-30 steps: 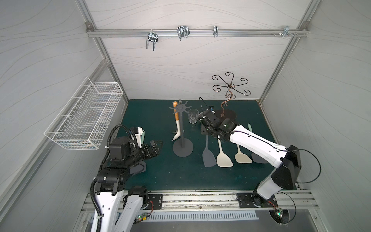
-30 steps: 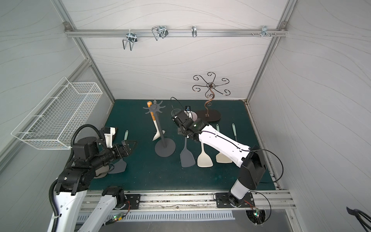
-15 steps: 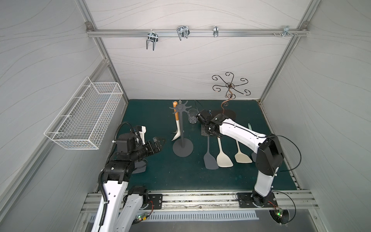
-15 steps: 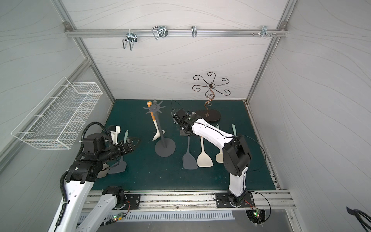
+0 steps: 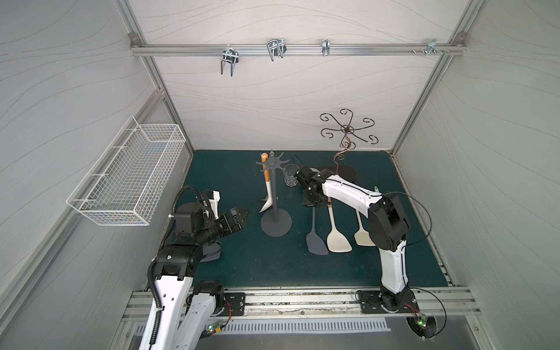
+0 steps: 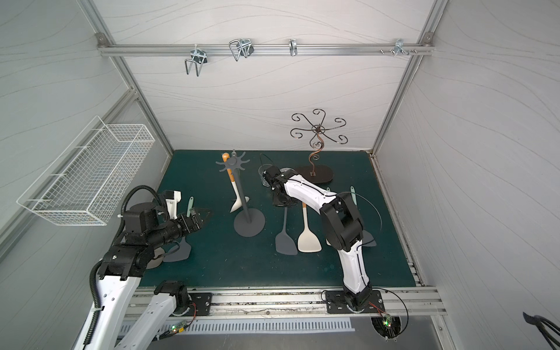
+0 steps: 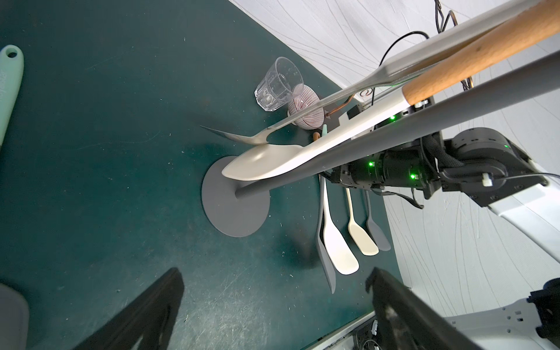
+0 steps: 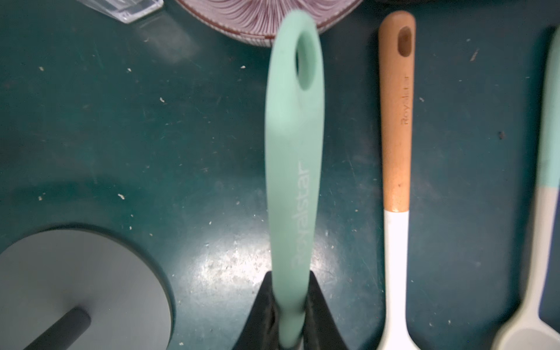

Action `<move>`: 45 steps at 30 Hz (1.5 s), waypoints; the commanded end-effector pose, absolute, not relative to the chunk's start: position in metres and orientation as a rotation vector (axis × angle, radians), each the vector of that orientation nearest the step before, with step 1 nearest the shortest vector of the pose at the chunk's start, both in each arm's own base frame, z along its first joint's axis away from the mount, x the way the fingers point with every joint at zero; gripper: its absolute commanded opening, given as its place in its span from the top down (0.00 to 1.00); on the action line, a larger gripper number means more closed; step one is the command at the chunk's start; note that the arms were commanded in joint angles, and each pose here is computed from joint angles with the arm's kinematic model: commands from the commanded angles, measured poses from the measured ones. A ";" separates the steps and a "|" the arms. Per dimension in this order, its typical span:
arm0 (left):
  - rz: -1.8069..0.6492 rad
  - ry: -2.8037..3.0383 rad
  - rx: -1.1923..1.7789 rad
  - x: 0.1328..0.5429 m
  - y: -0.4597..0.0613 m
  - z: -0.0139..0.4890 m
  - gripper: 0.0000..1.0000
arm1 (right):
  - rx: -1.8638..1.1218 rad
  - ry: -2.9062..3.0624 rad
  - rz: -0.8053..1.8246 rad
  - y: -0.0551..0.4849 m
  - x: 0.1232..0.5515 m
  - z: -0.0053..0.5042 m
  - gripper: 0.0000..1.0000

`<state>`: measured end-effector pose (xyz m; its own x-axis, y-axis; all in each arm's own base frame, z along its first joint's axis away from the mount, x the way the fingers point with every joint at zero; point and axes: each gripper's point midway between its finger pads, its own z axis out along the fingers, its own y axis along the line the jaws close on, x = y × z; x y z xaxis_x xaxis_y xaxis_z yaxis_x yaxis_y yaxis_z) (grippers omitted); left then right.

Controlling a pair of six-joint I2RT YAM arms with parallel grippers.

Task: Take the spatula off the kitchen utensil rack
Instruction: Place the spatula at the center of the board.

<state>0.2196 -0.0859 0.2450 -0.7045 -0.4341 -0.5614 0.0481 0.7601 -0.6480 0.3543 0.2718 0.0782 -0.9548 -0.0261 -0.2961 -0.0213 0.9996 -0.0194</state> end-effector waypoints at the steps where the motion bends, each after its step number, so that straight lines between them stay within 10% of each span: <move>1: -0.834 2.173 -0.262 0.224 -0.086 0.253 0.01 | -0.067 2.887 -0.049 0.274 0.351 0.070 1.00; 44: -0.802 2.193 -0.252 0.221 -0.083 0.250 0.01 | -0.086 2.992 -0.125 0.289 0.365 0.019 1.00; 45: -0.802 2.192 -0.251 0.221 -0.083 0.251 0.01 | -0.085 2.995 -0.124 0.288 0.364 0.019 0.81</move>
